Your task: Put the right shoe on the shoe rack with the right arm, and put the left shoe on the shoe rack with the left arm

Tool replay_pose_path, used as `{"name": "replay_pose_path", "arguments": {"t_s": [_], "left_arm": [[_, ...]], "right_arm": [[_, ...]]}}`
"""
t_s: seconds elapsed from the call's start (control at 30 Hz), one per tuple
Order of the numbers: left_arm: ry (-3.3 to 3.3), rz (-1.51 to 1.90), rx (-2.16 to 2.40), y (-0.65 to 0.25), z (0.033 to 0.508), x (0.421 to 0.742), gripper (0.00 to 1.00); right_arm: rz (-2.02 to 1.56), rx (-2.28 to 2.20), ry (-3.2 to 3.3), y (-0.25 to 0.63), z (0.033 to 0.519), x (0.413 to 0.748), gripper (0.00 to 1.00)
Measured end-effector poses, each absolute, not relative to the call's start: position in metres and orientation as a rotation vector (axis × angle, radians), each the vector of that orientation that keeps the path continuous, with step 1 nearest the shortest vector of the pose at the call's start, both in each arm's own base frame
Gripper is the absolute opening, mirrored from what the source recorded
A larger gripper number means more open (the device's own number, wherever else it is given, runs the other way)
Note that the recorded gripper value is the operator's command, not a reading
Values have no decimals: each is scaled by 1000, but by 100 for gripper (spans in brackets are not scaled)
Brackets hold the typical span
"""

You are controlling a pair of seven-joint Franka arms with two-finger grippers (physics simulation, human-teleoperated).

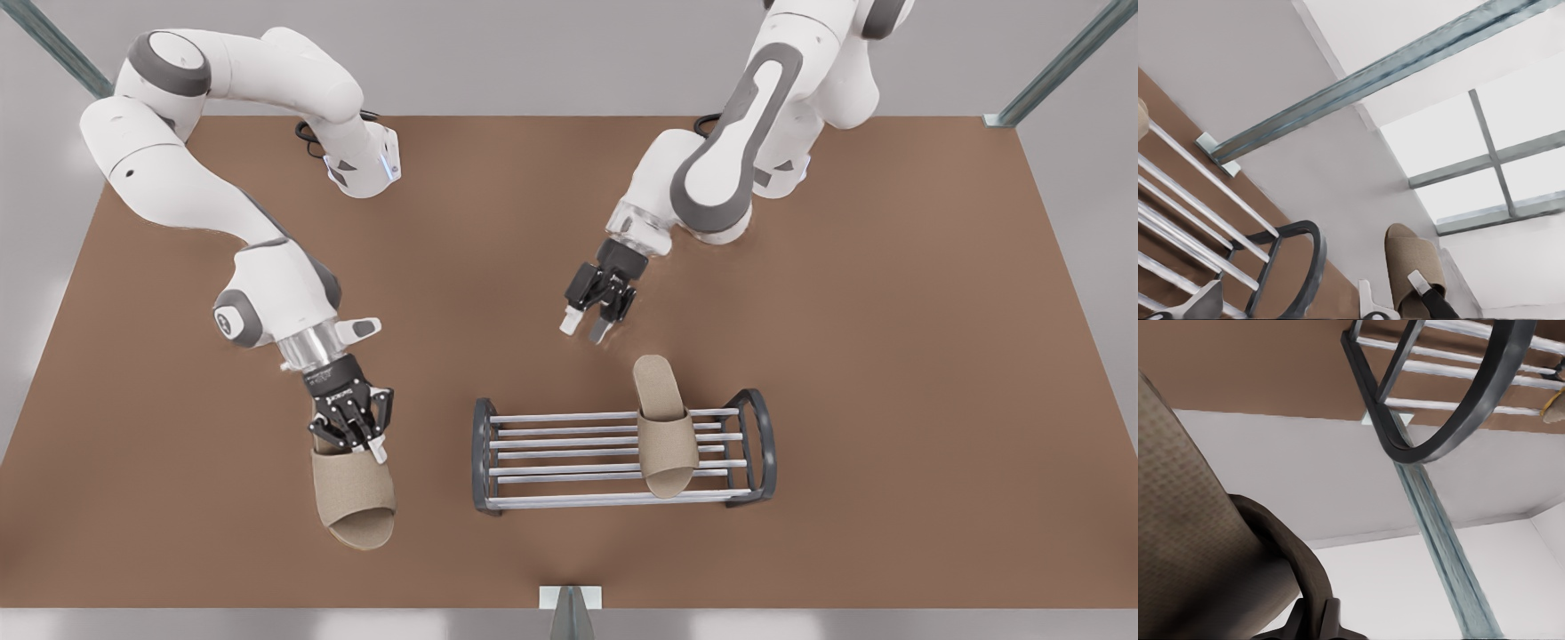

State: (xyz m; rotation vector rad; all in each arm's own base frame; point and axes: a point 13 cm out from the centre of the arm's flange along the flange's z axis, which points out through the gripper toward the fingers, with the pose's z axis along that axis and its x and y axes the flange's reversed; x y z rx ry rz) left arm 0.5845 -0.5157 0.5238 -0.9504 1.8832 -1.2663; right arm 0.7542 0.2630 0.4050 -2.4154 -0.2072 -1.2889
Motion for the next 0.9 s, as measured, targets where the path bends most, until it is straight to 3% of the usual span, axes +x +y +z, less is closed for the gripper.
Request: {"name": "replay_pose_path", "arguments": {"t_s": [0.03, 0.07, 0.1, 0.17, 0.2, 0.3, 0.37, 0.6, 0.77, 0.9], "left_arm": [[1591, -1462, -1276, -501, 673, 597, 100], [1337, -1530, -1575, -429, 778, 616, 100], [1165, -1473, -1821, -337, 823, 636, 100], [1056, -1130, -2158, -178, 794, 664, 100], [1116, -903, -2248, -139, 743, 675, 100], [1568, -335, -2274, -143, 598, 669, 100], [1831, -120, -2195, -141, 561, 648, 100], [2560, 185, -1760, -134, 507, 603, 100], [2867, 240, -1396, -139, 489, 589, 100], [3006, 249, -1146, -139, 487, 585, 100]], "right_arm": [[-1245, -2415, -173, 291, 415, 749, 21], [-1207, -2415, -141, 318, 424, 744, 21], [-1173, -2427, -102, 340, 430, 741, 21], [-1095, -2459, -14, 380, 428, 737, 21], [-1059, -2476, 19, 401, 422, 732, 21], [-1037, -2492, 94, 460, 422, 724, 21], [-1045, -2496, 138, 487, 421, 720, 21], [-986, -2517, 344, 513, 366, 721, 21], [-1028, -2516, 412, 519, 304, 727, 21], [-1014, -2432, 471, 532, 295, 729, 21]]}}
